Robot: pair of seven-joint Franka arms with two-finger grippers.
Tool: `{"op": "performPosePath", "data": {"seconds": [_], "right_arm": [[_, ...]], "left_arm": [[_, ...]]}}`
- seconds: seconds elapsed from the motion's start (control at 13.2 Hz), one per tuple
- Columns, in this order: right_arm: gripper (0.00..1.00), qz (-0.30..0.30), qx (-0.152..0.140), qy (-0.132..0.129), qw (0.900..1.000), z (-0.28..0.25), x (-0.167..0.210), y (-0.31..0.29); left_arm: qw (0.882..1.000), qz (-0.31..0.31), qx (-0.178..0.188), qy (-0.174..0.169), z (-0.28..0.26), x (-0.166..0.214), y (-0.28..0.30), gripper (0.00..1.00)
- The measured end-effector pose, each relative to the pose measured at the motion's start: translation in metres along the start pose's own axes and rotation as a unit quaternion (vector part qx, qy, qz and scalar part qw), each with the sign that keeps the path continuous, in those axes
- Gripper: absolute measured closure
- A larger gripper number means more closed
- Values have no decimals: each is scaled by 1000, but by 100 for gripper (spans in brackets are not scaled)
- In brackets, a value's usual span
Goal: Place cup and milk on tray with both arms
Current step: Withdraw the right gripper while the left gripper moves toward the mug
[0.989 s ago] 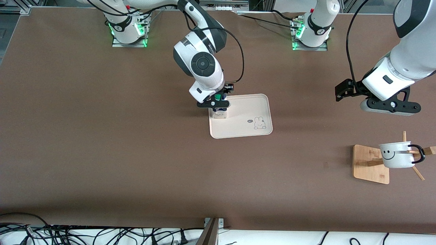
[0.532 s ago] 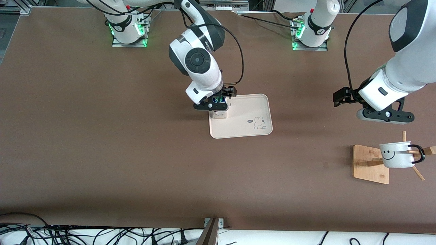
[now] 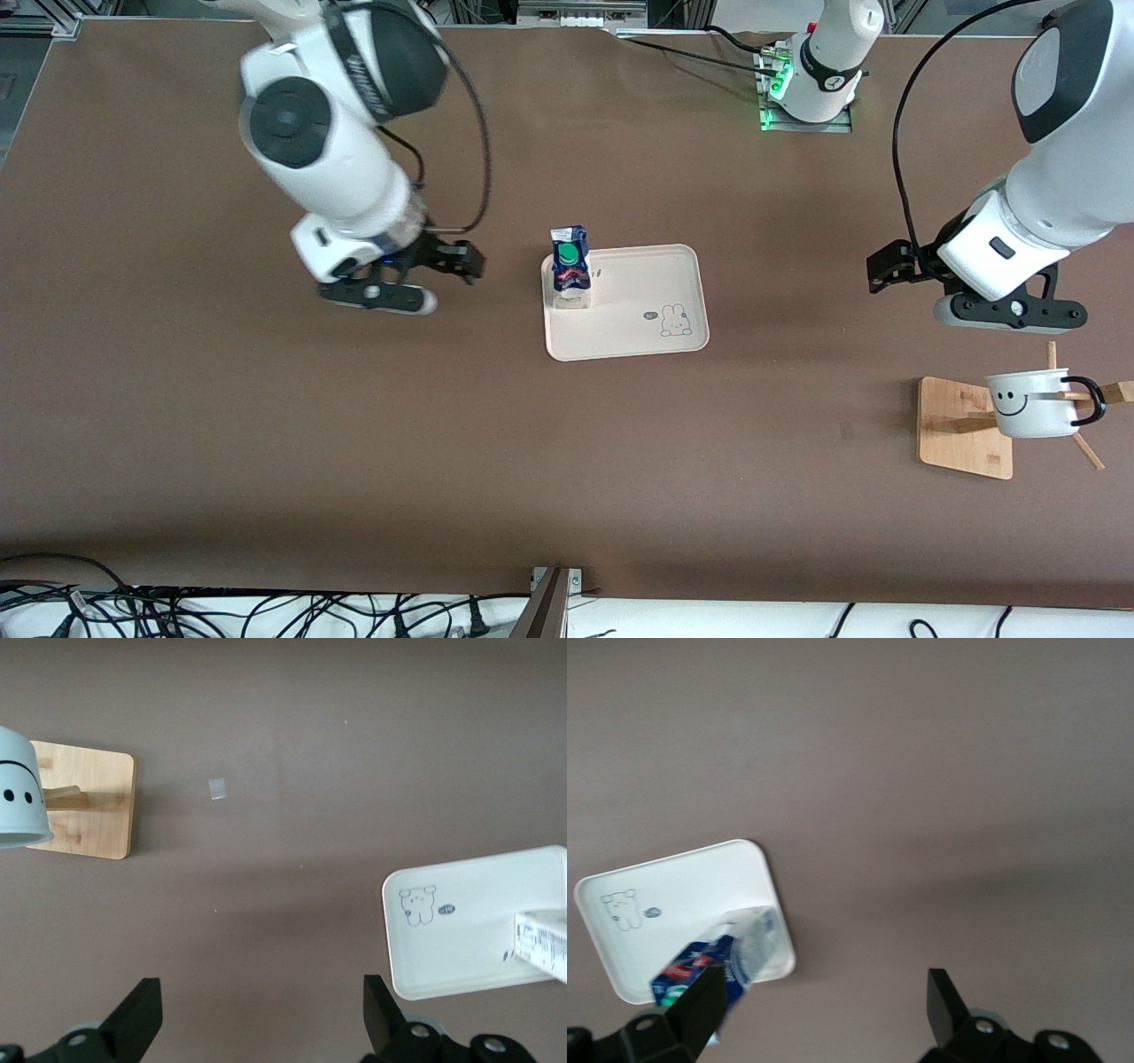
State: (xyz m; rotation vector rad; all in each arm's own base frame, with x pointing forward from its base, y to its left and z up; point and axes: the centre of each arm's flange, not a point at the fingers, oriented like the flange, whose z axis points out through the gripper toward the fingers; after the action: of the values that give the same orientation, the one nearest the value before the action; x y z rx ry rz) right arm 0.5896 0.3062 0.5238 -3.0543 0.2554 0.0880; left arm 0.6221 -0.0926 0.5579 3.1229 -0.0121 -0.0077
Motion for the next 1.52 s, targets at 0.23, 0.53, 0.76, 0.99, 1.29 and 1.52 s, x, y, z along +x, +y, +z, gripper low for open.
{"op": "performPosePath", "data": {"seconds": [0.23, 0.53, 0.76, 0.99, 1.29, 1.52], "right_arm": [[0, -6, -6, -26, 1000, -50, -1, 63], [0, -18, 12, -41, 999, -86, -9, 149], [0, -50, -13, -28, 998, -102, -29, 186], [0, -86, -12, -26, 996, -108, -33, 222], [0, -105, -25, -22, 994, -110, -28, 252], [0, -110, -35, -13, 993, -112, -28, 248]], "left_arm": [[998, -54, -5, 37, 10, 7, -6, 0], [987, -138, 41, 74, 23, -25, -6, 0], [971, -210, 41, 110, 27, -56, 8, 0], [963, -234, 29, 132, 42, -60, -1, 0], [958, -219, 42, 178, 60, -73, -15, 0], [953, -222, 43, 202, 69, -84, -33, 0]]}}
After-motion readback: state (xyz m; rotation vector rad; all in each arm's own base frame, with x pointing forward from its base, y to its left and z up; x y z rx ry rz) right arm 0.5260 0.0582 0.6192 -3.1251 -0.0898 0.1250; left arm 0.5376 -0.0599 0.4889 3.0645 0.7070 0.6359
